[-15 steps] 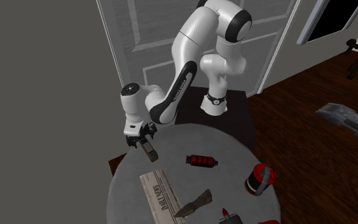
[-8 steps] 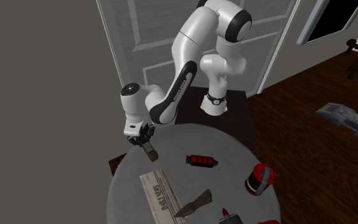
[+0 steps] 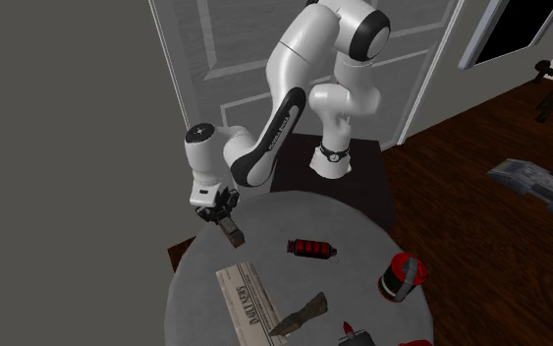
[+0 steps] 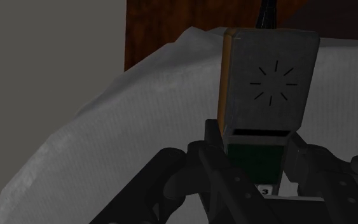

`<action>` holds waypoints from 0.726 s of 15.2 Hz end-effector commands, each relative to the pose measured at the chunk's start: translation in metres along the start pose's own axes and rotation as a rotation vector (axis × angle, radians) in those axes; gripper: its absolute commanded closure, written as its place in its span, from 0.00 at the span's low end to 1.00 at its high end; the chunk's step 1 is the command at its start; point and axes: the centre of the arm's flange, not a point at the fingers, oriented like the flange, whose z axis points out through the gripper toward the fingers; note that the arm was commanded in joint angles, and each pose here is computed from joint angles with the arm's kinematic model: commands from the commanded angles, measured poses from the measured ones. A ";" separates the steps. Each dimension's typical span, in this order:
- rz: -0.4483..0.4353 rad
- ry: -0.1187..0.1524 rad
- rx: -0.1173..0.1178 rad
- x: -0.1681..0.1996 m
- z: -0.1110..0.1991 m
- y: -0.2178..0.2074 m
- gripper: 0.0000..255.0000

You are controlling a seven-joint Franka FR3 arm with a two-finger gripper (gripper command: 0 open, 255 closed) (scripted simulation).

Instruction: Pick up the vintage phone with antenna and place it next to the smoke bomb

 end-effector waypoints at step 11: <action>0.000 0.000 0.000 -0.002 -0.063 -0.001 1.00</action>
